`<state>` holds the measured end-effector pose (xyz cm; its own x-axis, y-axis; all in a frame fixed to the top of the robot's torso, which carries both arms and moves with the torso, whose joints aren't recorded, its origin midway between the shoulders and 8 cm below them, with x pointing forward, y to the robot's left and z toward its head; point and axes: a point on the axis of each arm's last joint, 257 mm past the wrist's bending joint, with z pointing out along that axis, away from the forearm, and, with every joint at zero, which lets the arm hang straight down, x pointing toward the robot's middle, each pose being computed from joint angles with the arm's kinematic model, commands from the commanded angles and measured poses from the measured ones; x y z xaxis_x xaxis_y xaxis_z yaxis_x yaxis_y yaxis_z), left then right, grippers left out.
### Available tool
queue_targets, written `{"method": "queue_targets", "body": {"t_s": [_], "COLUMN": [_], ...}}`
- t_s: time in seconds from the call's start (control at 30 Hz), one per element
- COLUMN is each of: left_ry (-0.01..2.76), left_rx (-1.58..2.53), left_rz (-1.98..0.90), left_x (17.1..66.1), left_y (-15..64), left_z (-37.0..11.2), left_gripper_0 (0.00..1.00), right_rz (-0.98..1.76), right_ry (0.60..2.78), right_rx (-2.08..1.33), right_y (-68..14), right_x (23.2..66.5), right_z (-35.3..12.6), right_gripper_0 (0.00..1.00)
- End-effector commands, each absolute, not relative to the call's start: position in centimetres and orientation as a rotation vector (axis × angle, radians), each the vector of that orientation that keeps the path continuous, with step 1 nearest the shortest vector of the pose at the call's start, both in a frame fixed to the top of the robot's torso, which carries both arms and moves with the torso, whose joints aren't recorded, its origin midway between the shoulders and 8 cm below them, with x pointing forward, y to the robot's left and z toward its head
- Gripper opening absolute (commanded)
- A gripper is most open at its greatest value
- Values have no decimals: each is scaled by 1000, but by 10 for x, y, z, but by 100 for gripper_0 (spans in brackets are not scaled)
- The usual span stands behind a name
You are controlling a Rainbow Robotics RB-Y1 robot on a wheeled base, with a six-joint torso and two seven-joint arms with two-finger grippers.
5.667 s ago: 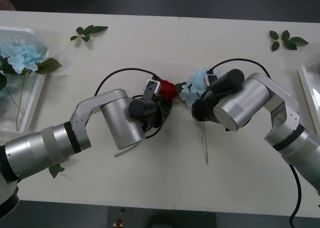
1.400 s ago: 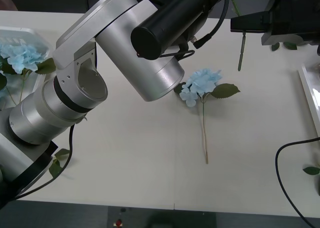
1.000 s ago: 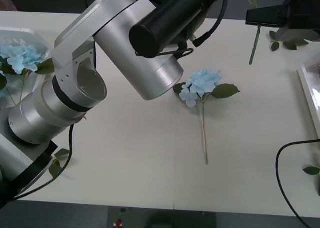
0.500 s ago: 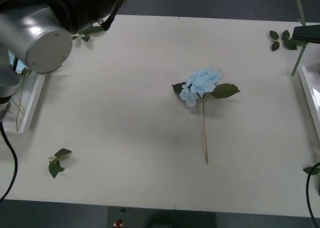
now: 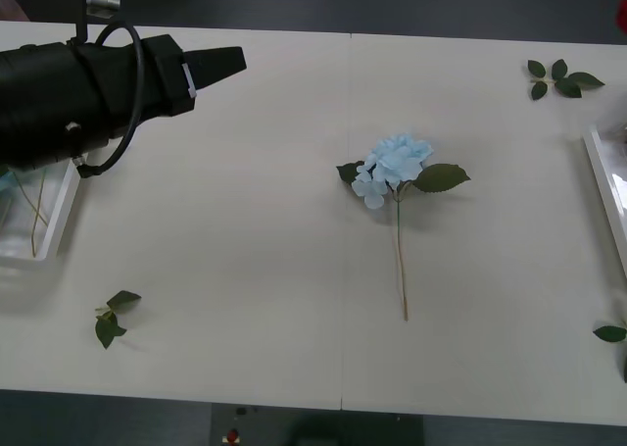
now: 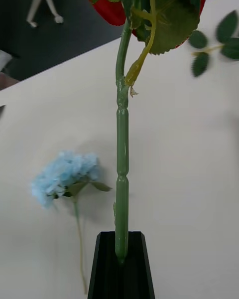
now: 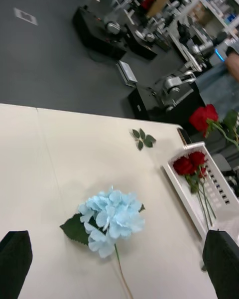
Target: Put the red flowers into the right box and the blue flowers into the left box
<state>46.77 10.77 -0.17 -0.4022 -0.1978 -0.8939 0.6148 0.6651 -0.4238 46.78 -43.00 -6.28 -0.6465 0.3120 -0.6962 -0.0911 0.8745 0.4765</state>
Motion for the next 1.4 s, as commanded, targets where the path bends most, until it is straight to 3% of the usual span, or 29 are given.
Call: {"method": "queue_targets", "body": {"t_s": [0.03,0.67,1.1,1.13,1.17,1.2,1.27,1.33,1.4], "left_ry": [1679,1548,1576,1578,1578,1578,1578,1578,1578], "left_rx": [504,1071,1118,1115,1115,1115,1115,1115,1115], "left_rz": [-901,-855,-913,-914,-914,-914,-914,-914,-914], "left_x": [441,405,391,392,392,392,392,392,392], "left_y": [100,73,54,55,55,55,55,55,55], "left_z": [9,-20,-41,-41,-41,-41,-41,-41,-41], "left_gripper_0": [100,100,100,100,100,100,100,100,100], "right_rz": [389,-147,-160,-166,-167,-170,-172,-169,-163], "right_ry": [2229,2399,2439,2437,2433,2426,2425,2425,2424], "right_rx": [208,438,483,481,486,486,483,479,467], "right_y": [-476,-590,-610,-612,-614,-616,-617,-616,-614], "right_x": [464,415,427,428,428,429,430,430,432], "right_z": [-60,-143,-215,-218,-220,-221,-222,-222,-220], "right_gripper_0": [0,0,0,4,20,59,91,100,100]}}
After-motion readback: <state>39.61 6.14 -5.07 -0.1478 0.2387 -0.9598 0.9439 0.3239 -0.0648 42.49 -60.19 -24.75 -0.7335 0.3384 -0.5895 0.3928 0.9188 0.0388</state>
